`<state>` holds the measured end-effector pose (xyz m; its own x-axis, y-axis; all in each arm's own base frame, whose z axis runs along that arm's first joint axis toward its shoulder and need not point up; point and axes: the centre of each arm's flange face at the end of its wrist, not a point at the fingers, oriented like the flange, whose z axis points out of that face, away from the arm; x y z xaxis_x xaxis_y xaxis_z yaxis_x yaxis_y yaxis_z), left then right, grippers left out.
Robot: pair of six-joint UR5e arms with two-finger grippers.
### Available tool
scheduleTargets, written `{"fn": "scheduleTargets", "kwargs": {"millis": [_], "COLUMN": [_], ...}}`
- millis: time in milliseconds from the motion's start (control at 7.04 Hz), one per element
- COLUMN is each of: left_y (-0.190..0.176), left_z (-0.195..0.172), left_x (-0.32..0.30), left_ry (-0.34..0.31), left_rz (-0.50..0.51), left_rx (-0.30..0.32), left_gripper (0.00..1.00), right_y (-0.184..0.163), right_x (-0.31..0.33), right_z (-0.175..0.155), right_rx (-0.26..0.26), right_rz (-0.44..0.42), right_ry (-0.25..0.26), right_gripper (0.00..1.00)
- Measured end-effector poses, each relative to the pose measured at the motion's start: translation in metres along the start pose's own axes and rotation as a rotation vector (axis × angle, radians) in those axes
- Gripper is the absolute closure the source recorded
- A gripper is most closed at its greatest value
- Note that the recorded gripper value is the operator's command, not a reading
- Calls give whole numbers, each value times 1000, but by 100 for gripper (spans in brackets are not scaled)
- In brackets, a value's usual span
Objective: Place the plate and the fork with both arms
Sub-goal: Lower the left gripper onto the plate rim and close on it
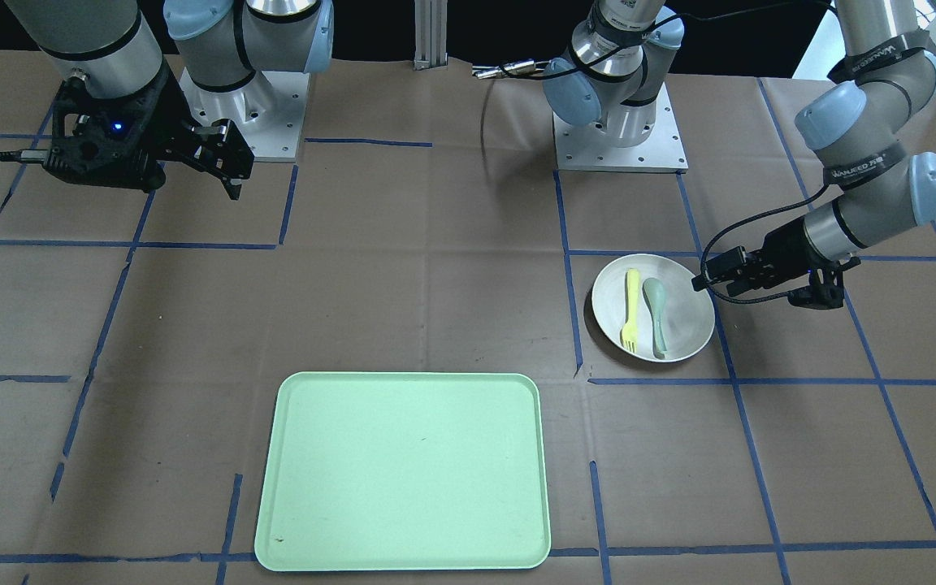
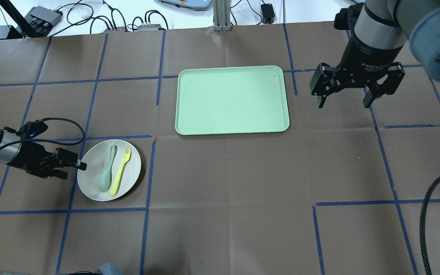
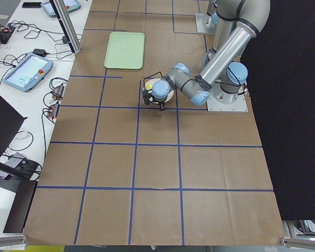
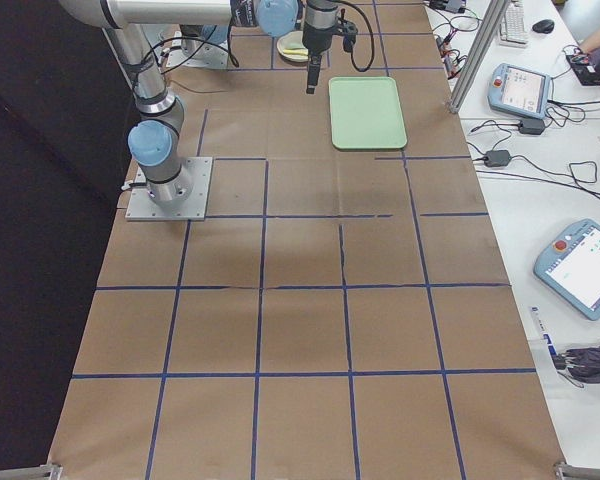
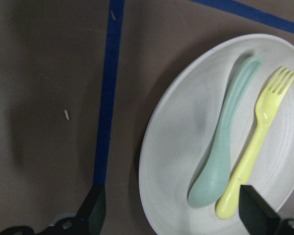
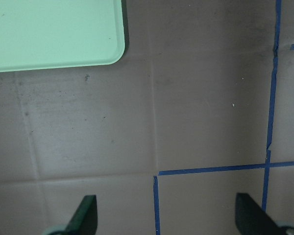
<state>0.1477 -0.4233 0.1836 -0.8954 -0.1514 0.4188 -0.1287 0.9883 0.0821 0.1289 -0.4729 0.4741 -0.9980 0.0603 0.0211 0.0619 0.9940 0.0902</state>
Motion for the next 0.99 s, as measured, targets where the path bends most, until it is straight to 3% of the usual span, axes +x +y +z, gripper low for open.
{"fn": "scheduleTargets", "kwargs": {"millis": [142, 426, 852, 994], "left_y": [2, 3, 2, 1], "left_z": [4, 7, 11, 13], "left_x": [-1, -2, -4, -6], "left_ry": [-12, -18, -15, -19], "left_rz": [2, 1, -22, -36], "left_rx": [16, 23, 16, 17], "left_gripper": [7, 24, 24, 32], "right_y": [0, 0, 0, 0], "right_x": [0, 0, 0, 0], "right_z": [0, 0, 0, 0], "right_rx": [0, 0, 0, 0], "right_rz": [0, 0, 0, 0], "right_ry": [0, 1, 0, 0], "right_gripper": [0, 0, 0, 0]}}
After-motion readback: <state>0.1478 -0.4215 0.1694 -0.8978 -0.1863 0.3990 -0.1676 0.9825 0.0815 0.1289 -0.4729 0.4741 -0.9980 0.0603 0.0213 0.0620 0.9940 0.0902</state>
